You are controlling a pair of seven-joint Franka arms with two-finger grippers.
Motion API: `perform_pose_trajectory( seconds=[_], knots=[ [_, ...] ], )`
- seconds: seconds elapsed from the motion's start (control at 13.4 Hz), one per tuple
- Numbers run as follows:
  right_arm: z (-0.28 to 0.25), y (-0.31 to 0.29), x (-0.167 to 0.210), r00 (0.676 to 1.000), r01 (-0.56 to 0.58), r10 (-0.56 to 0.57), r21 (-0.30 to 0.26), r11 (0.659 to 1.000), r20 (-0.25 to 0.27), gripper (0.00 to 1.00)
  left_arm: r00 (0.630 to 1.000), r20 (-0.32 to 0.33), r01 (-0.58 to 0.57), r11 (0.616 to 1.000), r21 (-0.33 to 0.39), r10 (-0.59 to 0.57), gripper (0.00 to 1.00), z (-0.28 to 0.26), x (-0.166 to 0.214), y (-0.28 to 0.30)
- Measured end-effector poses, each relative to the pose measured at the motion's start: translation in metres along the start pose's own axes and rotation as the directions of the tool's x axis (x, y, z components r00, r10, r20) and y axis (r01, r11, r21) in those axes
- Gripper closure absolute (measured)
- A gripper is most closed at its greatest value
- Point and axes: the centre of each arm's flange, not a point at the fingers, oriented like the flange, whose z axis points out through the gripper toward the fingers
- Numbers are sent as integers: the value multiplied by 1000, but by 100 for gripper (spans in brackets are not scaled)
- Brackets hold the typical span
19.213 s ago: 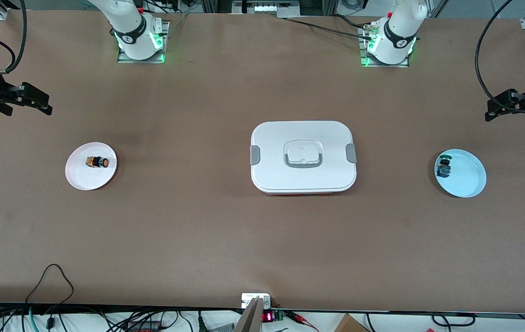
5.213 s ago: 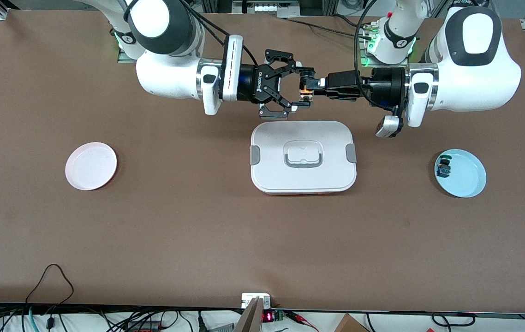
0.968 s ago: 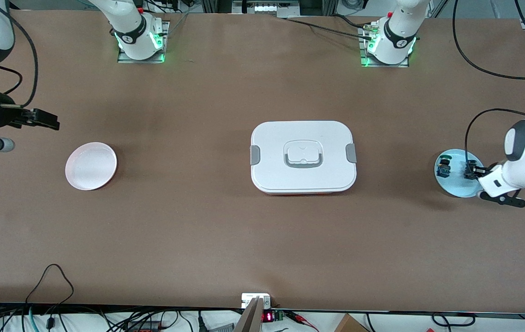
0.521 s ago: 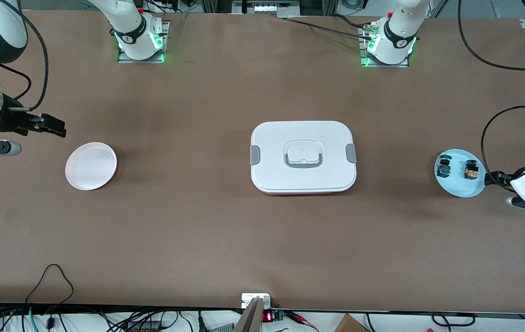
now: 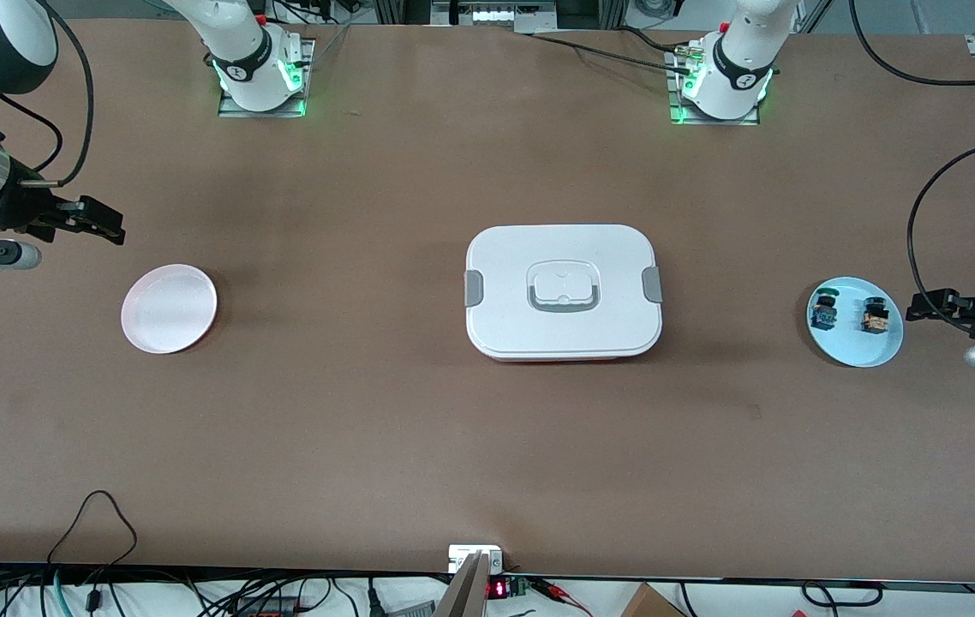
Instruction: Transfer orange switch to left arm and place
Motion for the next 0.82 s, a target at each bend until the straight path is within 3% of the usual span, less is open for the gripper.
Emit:
perform_pose_trajectory(
  seconds=[0.45, 0.82],
  knots=[
    [-28, 2, 1, 1000, -2, 2, 0, 1000, -27, 0, 997, 28, 77, 997, -20, -76, 0, -68, -8, 92],
    [-41, 2, -2, 1000, 4, -4, 0, 1000, -14, 0, 971, 15, 239, 969, -65, -239, 0, -94, -49, 102]
  ],
)
